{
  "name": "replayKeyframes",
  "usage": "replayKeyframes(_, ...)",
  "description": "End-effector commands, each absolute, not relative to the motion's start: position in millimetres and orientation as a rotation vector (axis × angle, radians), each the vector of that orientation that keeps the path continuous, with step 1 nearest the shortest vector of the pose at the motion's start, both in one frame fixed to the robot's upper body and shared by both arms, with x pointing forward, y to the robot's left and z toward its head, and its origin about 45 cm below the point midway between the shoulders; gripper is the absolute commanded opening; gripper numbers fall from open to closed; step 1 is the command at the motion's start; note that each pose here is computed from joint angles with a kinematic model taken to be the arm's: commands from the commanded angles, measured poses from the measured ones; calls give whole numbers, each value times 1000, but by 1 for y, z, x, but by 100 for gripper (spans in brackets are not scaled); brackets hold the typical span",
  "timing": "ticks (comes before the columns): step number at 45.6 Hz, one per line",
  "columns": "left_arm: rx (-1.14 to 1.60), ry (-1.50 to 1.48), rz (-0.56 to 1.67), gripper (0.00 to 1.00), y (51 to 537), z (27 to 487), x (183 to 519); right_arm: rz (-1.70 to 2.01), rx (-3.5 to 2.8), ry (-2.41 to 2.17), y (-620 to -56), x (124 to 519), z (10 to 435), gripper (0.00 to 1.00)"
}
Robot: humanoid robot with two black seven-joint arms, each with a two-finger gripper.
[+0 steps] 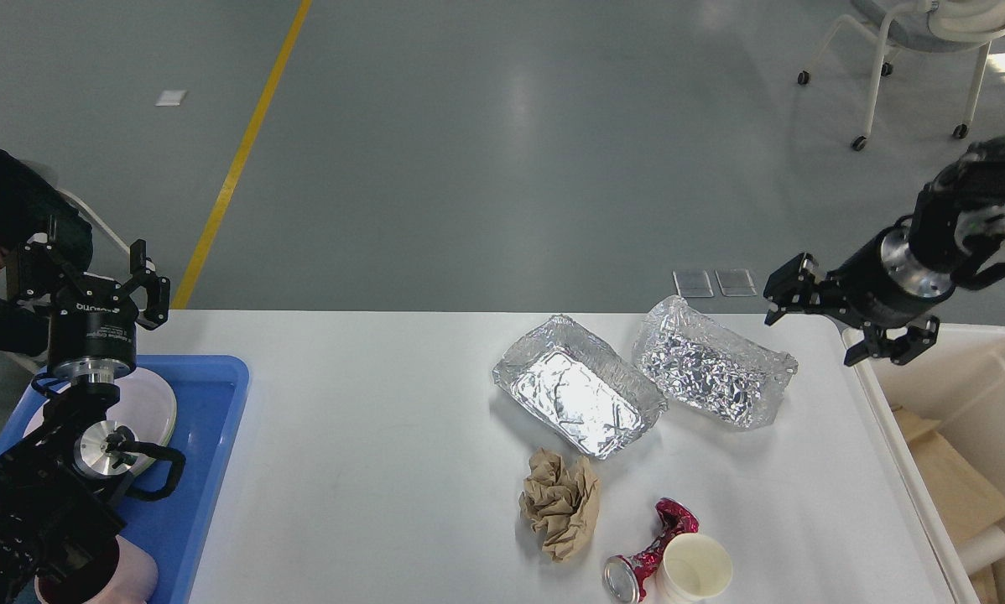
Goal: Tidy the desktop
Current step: 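Move the right gripper down to the crumpled foil, then grasp the crumpled foil with the right gripper and lift it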
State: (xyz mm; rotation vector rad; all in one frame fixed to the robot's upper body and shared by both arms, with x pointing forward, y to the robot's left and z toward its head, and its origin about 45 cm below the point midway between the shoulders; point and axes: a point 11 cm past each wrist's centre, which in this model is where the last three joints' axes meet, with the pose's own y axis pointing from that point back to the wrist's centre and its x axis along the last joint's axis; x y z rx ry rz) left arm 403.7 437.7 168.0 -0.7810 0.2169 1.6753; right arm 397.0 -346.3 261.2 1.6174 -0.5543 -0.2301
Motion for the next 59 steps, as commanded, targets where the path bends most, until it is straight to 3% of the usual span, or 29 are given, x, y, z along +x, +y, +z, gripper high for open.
replayKeyframes(1,-780,218,1675,97,438,168,404,-336,1649,-548,-345,379,205,100)
replayKeyframes(26,-780,218,1675,97,438,168,404,-361,1494,-798,-388,374,101,100)
replayKeyframes(56,-780,218,1675,97,438,168,404,-293,1469,-900,-364,379,83,100)
replayKeyframes(59,-780,218,1675,97,438,168,404,-282,1464,-884,-364,376,80,95)
